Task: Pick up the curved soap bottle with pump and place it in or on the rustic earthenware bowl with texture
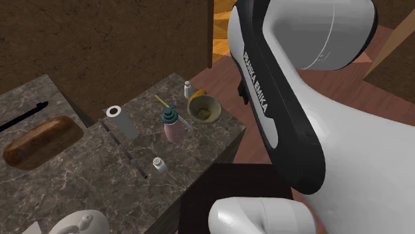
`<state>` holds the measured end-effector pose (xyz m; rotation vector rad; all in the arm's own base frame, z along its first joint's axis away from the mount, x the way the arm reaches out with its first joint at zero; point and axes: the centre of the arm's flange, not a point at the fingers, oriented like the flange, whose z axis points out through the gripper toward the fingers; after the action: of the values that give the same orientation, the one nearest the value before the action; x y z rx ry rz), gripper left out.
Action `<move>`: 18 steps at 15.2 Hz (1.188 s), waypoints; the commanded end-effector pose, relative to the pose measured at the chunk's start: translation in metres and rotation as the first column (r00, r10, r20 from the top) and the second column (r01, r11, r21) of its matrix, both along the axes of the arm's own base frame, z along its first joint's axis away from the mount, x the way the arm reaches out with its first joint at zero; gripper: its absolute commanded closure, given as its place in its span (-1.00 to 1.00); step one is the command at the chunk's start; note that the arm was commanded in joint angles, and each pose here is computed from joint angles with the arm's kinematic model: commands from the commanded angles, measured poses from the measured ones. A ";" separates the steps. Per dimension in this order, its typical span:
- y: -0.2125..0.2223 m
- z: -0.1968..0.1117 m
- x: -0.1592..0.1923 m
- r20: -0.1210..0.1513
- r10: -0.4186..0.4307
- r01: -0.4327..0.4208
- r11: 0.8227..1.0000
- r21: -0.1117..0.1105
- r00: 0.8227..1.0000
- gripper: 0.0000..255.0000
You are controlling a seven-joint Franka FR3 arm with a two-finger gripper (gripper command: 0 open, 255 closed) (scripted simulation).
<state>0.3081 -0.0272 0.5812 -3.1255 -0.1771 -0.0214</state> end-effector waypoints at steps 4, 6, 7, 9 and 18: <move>0.032 -0.020 0.006 0.025 0.054 -0.054 0.999 0.001 0.998 -1.00; 0.054 -0.034 0.009 0.042 0.089 -0.089 0.996 0.001 0.995 -1.00; 0.065 -0.041 0.011 0.050 0.107 -0.107 0.994 0.000 0.993 -1.00; 0.086 -0.054 0.013 0.067 0.142 -0.143 0.990 -0.001 0.988 -1.00; 0.185 -0.113 0.017 0.140 0.298 -0.299 0.954 -0.013 0.944 -1.00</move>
<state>0.3264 0.1441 0.4741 -3.0591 -0.6207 -0.2229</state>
